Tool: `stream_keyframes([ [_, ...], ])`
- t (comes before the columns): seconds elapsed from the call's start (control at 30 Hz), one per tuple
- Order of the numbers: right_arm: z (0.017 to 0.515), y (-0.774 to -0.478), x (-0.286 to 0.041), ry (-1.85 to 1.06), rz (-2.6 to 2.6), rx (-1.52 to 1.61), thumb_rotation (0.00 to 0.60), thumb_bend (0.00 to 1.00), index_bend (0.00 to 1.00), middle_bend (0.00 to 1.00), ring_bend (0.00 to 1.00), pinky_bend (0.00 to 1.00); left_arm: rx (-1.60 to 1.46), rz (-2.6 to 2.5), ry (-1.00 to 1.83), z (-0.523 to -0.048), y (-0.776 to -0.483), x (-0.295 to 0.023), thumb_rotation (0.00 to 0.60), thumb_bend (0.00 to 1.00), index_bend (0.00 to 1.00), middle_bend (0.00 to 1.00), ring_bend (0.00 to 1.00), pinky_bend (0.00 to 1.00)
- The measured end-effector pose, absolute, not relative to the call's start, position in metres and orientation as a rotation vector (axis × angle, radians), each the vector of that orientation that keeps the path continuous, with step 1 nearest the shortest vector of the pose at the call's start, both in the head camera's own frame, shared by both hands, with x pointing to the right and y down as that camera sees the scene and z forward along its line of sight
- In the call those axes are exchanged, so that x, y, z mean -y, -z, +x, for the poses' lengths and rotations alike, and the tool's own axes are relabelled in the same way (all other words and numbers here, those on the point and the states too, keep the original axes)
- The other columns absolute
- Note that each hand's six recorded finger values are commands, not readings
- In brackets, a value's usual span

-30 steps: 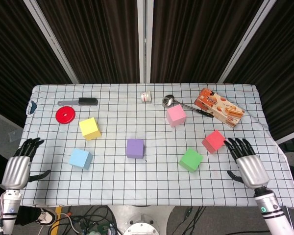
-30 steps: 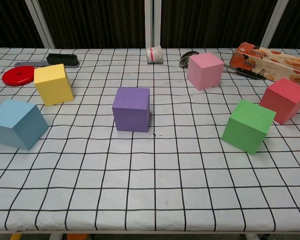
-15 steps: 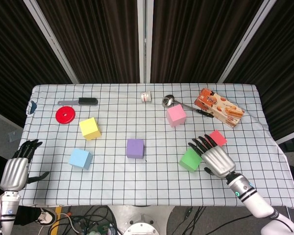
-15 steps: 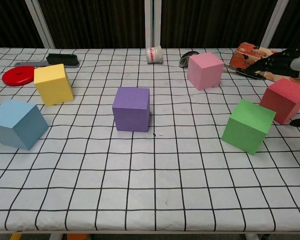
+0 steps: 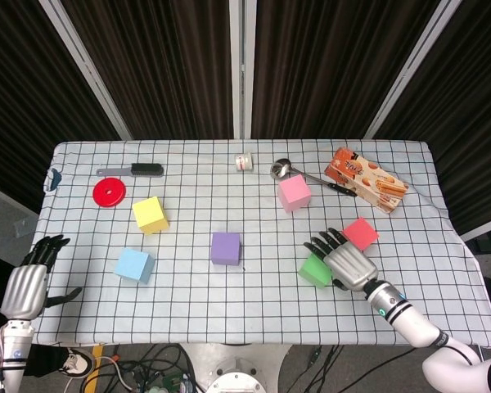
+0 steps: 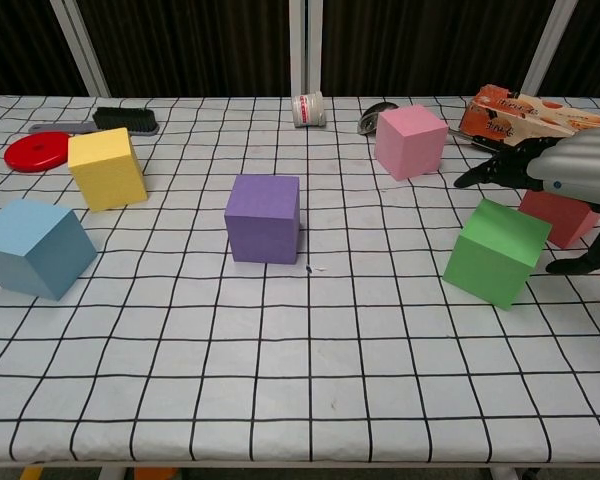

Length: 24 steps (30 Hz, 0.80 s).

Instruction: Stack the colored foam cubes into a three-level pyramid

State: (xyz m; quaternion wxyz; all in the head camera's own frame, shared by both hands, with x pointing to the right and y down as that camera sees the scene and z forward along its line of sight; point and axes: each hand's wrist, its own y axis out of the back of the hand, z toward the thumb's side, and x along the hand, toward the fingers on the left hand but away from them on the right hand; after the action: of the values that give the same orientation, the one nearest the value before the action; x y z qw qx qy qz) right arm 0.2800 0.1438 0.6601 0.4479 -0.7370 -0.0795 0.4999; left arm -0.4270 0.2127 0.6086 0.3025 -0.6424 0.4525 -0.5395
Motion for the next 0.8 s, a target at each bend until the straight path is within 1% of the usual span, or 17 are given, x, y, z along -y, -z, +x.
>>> stream_keyframes([
  [0.27,0.275,-0.667,-0.142,-1.209,-1.873,0.224,0.6,0.23,0.0,0.28,0.0,0.0,-1.212,-1.7,1.444,-0.431,-0.61,-0.215,0.6,0.03,0.14,0.1,0.06,0.22],
  [0.37,0.274,-0.666,-0.14,-1.204,-1.896,0.259,0.6,0.26,0.0,0.36,0.01,0.0,-1.219,-1.702,1.445,-0.433,-0.61,-0.216,0.6,0.03,0.14,0.1,0.06,0.22],
  [0.47,0.273,-0.659,-0.133,-1.188,-1.92,0.338,0.6,0.26,0.0,0.46,0.06,0.0,-1.223,-1.704,1.443,-0.433,-0.611,-0.216,0.6,0.03,0.15,0.1,0.06,0.22],
  [0.57,0.271,-0.649,-0.123,-1.157,-1.951,0.47,0.6,0.23,0.0,0.54,0.11,0.0,-1.229,-1.707,1.44,-0.434,-0.612,-0.216,0.6,0.03,0.15,0.1,0.06,0.22],
  [0.67,0.266,-0.639,-0.107,-1.127,-1.984,0.627,0.6,0.21,0.0,0.57,0.13,0.0,-1.233,-1.71,1.437,-0.434,-0.613,-0.216,0.6,0.03,0.15,0.1,0.06,0.22],
  [0.8,0.26,-0.637,-0.097,-1.158,-1.998,0.7,0.6,0.21,0.0,0.58,0.13,0.0,-1.241,-1.716,1.431,-0.434,-0.614,-0.217,0.6,0.03,0.15,0.1,0.06,0.22],
])
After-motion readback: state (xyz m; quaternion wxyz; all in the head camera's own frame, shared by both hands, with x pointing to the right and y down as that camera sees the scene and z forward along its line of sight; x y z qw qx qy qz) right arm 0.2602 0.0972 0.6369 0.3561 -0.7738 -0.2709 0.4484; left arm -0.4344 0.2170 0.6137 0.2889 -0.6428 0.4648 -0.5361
